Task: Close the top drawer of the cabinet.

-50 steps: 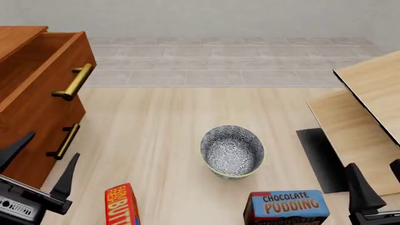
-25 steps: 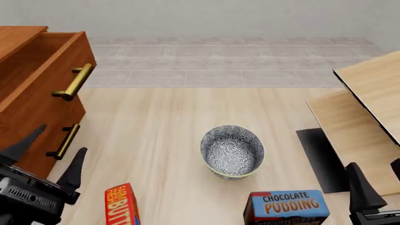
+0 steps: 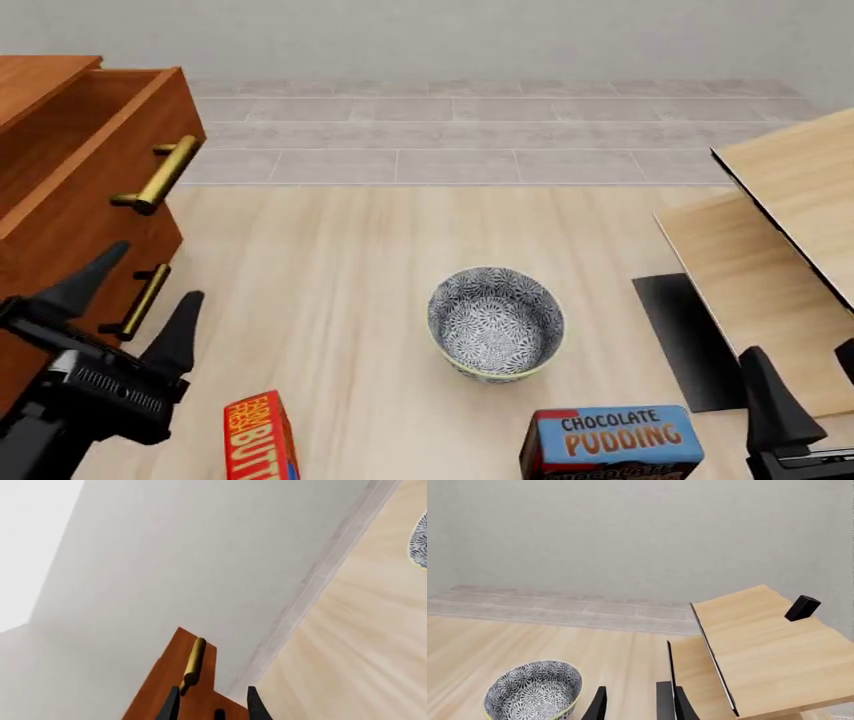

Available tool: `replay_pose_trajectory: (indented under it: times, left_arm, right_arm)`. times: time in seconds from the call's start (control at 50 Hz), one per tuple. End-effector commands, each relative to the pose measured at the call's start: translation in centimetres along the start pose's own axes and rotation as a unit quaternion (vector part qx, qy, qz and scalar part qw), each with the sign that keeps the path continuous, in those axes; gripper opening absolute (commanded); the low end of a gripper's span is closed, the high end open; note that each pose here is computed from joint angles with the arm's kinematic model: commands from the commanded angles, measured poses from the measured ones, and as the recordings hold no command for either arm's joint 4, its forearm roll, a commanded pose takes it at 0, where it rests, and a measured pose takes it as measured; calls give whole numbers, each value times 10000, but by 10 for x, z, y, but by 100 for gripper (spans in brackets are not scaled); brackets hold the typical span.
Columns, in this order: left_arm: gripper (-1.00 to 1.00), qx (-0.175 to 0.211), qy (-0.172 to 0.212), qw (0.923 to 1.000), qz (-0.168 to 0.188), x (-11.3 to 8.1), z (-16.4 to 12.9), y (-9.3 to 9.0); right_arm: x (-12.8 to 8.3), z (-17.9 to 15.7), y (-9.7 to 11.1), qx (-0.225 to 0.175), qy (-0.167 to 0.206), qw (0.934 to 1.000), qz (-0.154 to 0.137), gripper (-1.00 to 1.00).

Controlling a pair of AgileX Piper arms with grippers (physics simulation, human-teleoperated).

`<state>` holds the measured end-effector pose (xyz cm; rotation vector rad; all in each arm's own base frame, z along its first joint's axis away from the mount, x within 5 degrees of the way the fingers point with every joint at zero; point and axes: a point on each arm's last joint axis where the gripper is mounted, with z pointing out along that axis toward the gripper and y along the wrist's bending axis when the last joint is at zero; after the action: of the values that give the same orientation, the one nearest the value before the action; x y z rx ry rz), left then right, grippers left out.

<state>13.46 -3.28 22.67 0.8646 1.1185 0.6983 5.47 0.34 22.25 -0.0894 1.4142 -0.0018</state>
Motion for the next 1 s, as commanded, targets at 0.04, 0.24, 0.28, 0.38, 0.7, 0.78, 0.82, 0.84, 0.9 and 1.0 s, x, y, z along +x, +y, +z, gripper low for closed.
replay_pose_trajectory:
  times: [0.04,0.24,0.28,0.38,0.7,0.78,0.82,0.84,0.9,1.0]
  left_arm:
    - [100,-35,19,9996,273,4,12,-5]
    - [100,-105,104,9986,500,7,20,-4]
    - [100,-111,96,9984,547,7,21,-3]
    - [100,-144,136,9979,617,8,24,-2]
    - [100,-262,201,9963,788,7,31,8]
    - [100,-311,217,9959,825,6,32,12]
    - [100,-326,223,9953,880,7,33,12]
    - [100,-326,223,9953,880,7,33,12]
    - [100,-341,215,9951,904,6,33,13]
    - [100,-329,216,9945,967,6,36,14]
  right_arm:
    - [1,0,0,6,3,10000,-9,100]
    - [-2,0,0,19,-10,10000,-2,100]
    - [-1,0,0,18,-19,10000,-6,100]
    - [-3,0,0,21,-25,10000,-6,100]
    - [-4,0,0,-10,-27,10000,-7,100]
    - [-2,0,0,-9,-31,10000,-2,100]
    - [-2,0,0,-6,-39,10000,-9,100]
    - [-2,0,0,-6,-39,10000,-9,100]
    - [-2,0,0,-19,-40,10000,-9,100]
    - [-3,0,0,-36,-47,10000,-2,100]
